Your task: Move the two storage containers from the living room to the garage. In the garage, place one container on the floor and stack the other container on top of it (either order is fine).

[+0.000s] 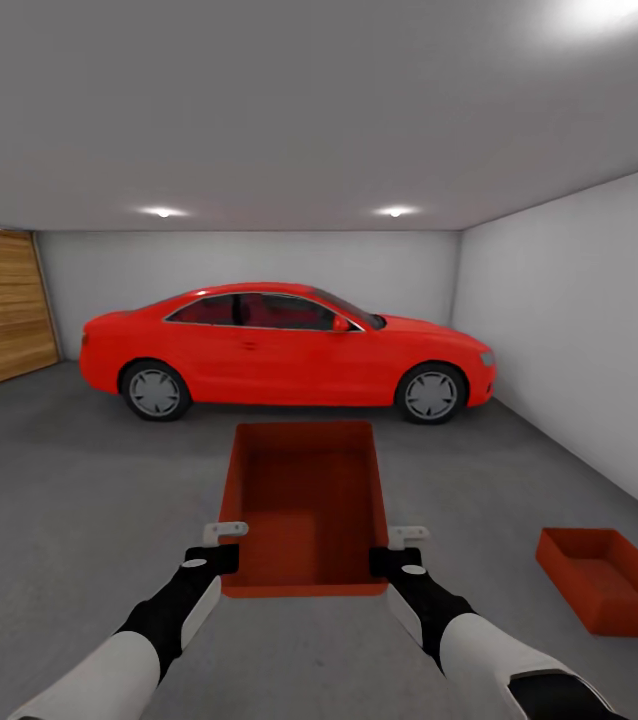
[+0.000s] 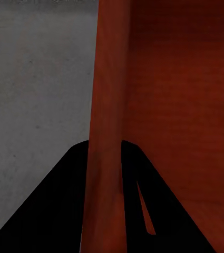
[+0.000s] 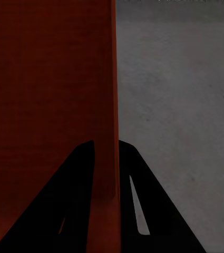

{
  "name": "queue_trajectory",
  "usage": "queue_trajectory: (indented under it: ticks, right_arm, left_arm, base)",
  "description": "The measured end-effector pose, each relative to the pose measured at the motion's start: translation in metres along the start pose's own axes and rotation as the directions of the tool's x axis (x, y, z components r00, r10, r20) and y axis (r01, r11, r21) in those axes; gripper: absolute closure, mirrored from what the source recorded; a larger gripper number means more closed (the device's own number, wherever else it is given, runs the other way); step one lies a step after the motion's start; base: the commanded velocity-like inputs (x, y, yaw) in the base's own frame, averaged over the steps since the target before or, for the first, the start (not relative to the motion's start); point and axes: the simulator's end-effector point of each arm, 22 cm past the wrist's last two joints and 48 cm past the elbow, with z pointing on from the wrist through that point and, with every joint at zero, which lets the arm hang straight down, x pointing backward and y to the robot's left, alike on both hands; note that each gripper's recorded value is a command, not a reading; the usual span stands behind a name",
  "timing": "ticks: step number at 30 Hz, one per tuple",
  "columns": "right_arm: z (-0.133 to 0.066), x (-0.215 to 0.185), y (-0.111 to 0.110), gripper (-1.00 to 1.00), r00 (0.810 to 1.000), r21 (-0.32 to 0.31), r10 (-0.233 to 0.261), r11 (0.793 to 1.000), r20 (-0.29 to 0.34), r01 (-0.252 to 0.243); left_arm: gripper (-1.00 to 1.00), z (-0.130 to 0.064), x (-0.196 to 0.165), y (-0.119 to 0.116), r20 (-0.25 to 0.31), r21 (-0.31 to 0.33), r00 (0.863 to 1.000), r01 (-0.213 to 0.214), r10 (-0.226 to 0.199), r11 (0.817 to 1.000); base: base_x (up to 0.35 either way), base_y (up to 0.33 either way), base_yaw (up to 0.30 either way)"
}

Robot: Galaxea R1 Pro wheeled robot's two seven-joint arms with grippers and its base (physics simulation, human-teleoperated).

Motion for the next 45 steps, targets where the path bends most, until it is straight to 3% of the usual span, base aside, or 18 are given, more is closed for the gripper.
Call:
queue_trajectory:
  ticks: [33, 45]
  right_arm:
    - [0.0000, -0.0001, 0.0001, 1.00, 1.000, 0.000, 0.000, 1.000, 0.000, 0.000]
    - [-0.0009, -0.0020, -0.0001, 1.00, 1.000, 0.000, 0.000, 1.000, 0.004, 0.000]
  left_arm:
    - [1.00, 0.0000, -0.0001, 0.0001, 0.000, 0.000, 1.000, 0.000, 0.000, 1.000]
    - [1.00, -0.0010, -0.0019, -0.0001, 0.004, 0.000, 1.000, 0.001, -0.001, 1.000]
  base:
    - [0.322, 0.000, -0.001]
    - [0.322, 0.000, -0.210]
